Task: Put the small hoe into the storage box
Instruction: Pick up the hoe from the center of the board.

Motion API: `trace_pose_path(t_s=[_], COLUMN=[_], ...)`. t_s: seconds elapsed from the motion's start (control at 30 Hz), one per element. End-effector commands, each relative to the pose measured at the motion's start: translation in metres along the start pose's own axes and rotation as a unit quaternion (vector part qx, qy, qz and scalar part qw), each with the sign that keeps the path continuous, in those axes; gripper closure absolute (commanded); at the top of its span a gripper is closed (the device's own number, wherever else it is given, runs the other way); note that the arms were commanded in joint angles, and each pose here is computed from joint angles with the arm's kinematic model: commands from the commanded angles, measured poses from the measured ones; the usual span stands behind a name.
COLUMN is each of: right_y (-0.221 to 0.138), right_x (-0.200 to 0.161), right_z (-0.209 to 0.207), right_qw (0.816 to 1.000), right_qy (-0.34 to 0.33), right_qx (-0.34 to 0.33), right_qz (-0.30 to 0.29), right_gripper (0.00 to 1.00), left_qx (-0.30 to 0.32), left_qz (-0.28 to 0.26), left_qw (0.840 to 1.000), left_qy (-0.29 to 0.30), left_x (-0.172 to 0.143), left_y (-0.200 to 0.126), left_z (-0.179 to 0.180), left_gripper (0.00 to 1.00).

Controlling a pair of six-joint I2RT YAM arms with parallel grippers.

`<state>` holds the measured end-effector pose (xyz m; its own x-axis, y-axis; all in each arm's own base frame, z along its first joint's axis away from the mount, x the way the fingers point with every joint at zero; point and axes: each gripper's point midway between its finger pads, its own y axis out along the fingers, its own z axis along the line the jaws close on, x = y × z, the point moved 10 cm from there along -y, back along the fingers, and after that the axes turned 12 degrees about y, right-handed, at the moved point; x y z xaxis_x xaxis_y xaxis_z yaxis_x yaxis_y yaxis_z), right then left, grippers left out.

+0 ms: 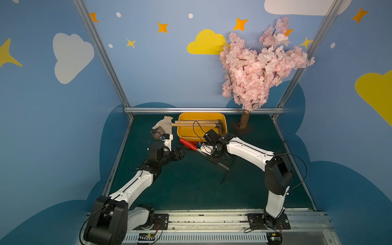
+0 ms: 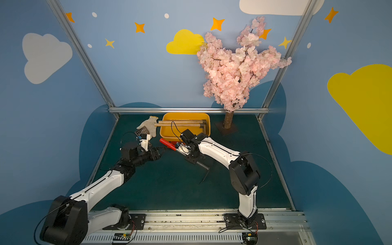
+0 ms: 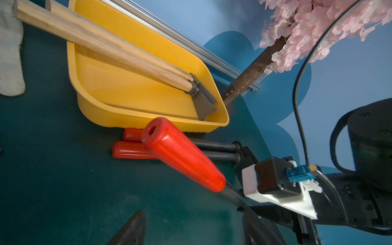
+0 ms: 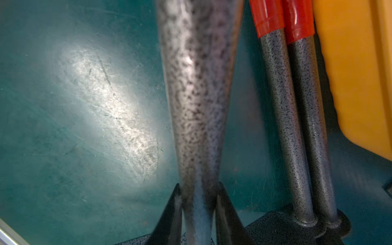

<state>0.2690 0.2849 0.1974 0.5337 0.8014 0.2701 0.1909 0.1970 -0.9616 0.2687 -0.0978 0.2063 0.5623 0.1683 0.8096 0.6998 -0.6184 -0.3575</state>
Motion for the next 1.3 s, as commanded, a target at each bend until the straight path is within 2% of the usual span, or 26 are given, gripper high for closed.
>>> trace_pose_path(t_s=[0.0, 0.3, 0.5, 0.57, 0.73, 0.93, 1.07, 1.17, 1.27], right_y=[-0.032, -0.033, -0.036, -0.035, -0.034, -0.032, -0.03, -0.026, -0.027], right_x=[0.011, 0.017, 0.018, 0.019, 0.019, 0.02, 0.021, 0.022, 0.022], right_z=[0.006, 0.016, 0.018, 0.018, 0.018, 0.016, 0.013, 0.008, 0.001], right_qw=[0.999, 0.998, 0.998, 0.998, 0.998, 0.998, 0.997, 0.995, 0.994], right_qy=[-0.008, -0.025, -0.03, -0.031, -0.03, -0.025, -0.019, -0.005, 0.014], right_qx=[-0.003, -0.008, -0.01, -0.011, -0.019, -0.031, -0.048, -0.079, -0.096], right_qz=[-0.048, -0.048, -0.053, -0.053, -0.054, -0.056, -0.058, -0.054, -0.057], right_gripper=[1.0, 1.0, 1.0, 1.0, 1.0, 1.0, 1.0, 1.0, 0.84], left_qx=[-0.025, -0.036, -0.039, -0.039, -0.04, -0.043, -0.044, -0.043, -0.036], left_qz=[-0.037, -0.049, -0.045, -0.044, -0.044, -0.045, -0.047, -0.053, -0.06], left_qw=[0.999, 0.998, 0.998, 0.998, 0.998, 0.998, 0.998, 0.998, 0.998], left_qy=[0.008, -0.001, -0.006, -0.006, -0.006, -0.007, -0.01, -0.01, -0.009], left_x=[0.021, 0.028, 0.024, 0.024, 0.023, 0.022, 0.021, 0.021, 0.02], left_y=[0.005, 0.015, 0.018, 0.018, 0.018, 0.017, 0.017, 0.015, 0.012], left_z=[-0.009, -0.008, -0.006, -0.005, -0.006, -0.006, -0.005, -0.006, -0.005], left_gripper=[0.28, 0.29, 0.33, 0.37, 0.59, 0.78, 0.97, 0.97, 0.97])
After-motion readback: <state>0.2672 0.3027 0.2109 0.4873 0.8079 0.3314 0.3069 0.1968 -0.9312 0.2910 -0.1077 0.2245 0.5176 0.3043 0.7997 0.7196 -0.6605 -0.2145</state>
